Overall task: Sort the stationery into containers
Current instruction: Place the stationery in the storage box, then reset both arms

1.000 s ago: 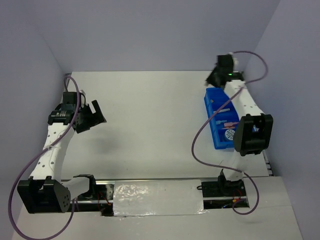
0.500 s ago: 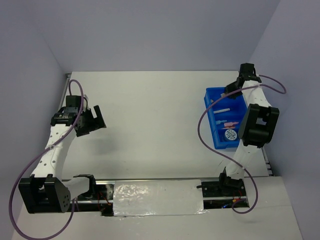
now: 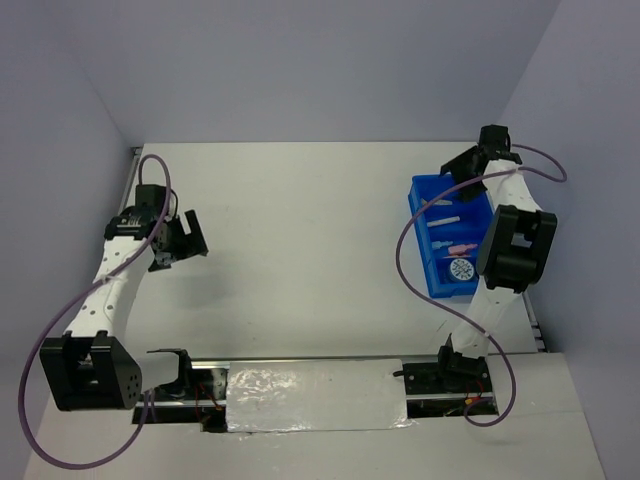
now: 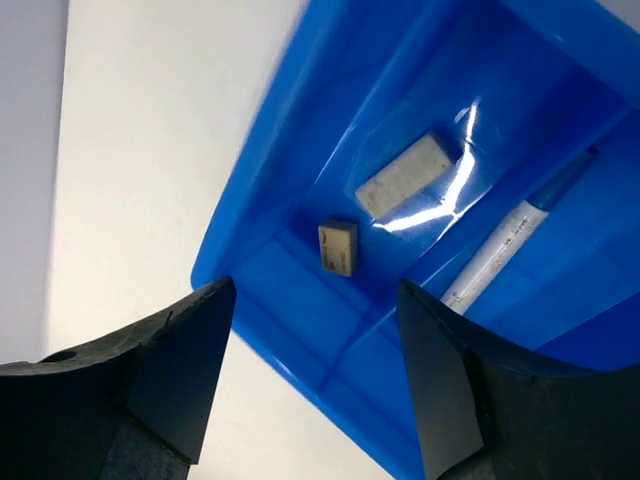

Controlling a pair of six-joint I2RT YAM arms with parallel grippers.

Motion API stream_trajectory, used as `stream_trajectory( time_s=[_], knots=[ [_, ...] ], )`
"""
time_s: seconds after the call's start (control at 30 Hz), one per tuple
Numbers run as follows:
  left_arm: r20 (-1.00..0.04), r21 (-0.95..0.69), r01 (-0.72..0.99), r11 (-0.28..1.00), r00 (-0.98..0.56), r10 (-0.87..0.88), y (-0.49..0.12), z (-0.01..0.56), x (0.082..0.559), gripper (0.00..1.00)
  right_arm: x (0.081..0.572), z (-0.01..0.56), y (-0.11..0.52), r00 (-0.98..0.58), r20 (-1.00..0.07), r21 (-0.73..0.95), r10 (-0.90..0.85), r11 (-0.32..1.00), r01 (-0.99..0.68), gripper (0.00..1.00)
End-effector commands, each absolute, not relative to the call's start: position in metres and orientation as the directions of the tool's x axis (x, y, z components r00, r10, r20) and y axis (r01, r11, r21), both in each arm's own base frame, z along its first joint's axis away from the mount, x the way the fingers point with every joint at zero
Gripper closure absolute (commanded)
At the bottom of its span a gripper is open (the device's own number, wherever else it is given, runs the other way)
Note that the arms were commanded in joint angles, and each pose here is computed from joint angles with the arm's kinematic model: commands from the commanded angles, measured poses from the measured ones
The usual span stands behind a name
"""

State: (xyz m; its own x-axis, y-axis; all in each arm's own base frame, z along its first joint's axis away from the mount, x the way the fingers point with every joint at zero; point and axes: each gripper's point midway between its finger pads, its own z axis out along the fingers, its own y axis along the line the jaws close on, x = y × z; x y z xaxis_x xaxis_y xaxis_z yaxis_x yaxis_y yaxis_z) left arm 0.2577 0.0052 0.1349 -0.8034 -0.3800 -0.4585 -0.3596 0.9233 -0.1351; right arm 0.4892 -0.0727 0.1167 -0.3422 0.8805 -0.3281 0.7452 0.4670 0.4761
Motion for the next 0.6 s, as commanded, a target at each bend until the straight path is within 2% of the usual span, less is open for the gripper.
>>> stream_trajectory(
  time_s=[0.0,0.03,0.07,0.1,0.13,0.17,0.2,0.23,0.27,0.3,0.37,0.4,0.43,0.57],
  knots=[
    [-0.533,-0.111,-0.376,0.92,-0.758,-0.374,0.016,0.174,0.278,0.01,0.505,0.217,-0.043,-0.442,-0.558,0.558,0.702,0.712,0.426,0.26],
    [-0.543,-0.089,-0.391,0.916,-0.752,-0.373,0.021,0.181,0.284,0.01,0.497,0.232,-0.032,-0.481,-0.605,0.524,0.634,0.772,0.36,0.23],
    [-0.589,-0.093,-0.391,0.916,-0.72,-0.367,0.024,0.206,0.295,0.01,0.479,0.264,-0.025,-0.498,-0.712,0.431,0.494,0.868,0.245,0.22],
    [-0.589,-0.077,-0.401,0.913,-0.72,-0.366,0.028,0.213,0.295,0.01,0.459,0.269,-0.01,-0.542,-0.725,0.37,0.424,0.904,0.212,0.21],
    [-0.599,-0.053,-0.416,0.908,-0.714,-0.363,0.033,0.221,0.301,0.01,0.432,0.306,-0.007,-0.495,-0.788,0.321,0.367,0.93,0.178,0.2],
    [-0.639,-0.058,-0.419,0.906,-0.682,-0.356,0.035,0.243,0.309,0.01,0.411,0.303,-0.012,-0.506,-0.807,0.243,0.306,0.952,0.187,0.2],
    [-0.643,-0.045,-0.423,0.905,-0.681,-0.351,0.036,0.249,0.311,0.02,0.392,0.309,-0.008,-0.501,-0.815,0.228,0.291,0.956,0.185,0.2],
    [-0.651,-0.035,-0.426,0.904,-0.676,-0.344,0.036,0.255,0.315,0.02,0.359,0.34,-0.006,-0.419,-0.86,0.244,0.292,0.956,0.166,0.19],
    [-0.687,-0.034,-0.42,0.907,-0.649,-0.326,0.035,0.272,0.321,0.03,0.341,0.329,-0.003,-0.43,-0.853,0.249,0.296,0.955,0.164,0.16],
    [-0.699,-0.029,-0.403,0.915,-0.646,-0.307,0.03,0.278,0.323,0.03,0.327,0.335,-0.001,-0.404,-0.864,0.26,0.299,0.954,0.151,0.0],
    [-0.739,-0.032,-0.352,0.935,-0.622,-0.26,0.014,0.299,0.328,0.03,0.287,0.356,0.006,-0.328,-0.904,0.255,0.273,0.962,0.099,0.0],
    [-0.755,-0.04,-0.332,0.942,-0.608,-0.246,0.008,0.307,0.326,0.03,0.271,0.353,-0.008,-0.331,-0.906,0.211,0.265,0.959,0.192,0.0],
    [-0.768,-0.042,-0.316,0.948,-0.597,-0.233,0.003,0.313,0.325,0.02,0.255,0.369,0.004,-0.305,-0.921,0.208,0.241,0.968,0.139,0.0],
    [-0.812,-0.046,-0.276,0.96,-0.55,-0.196,-0.009,0.33,0.302,0.01,0.201,0.384,-0.001,-0.258,-0.936,0.205,0.237,0.968,0.146,0.0]
  ],
)
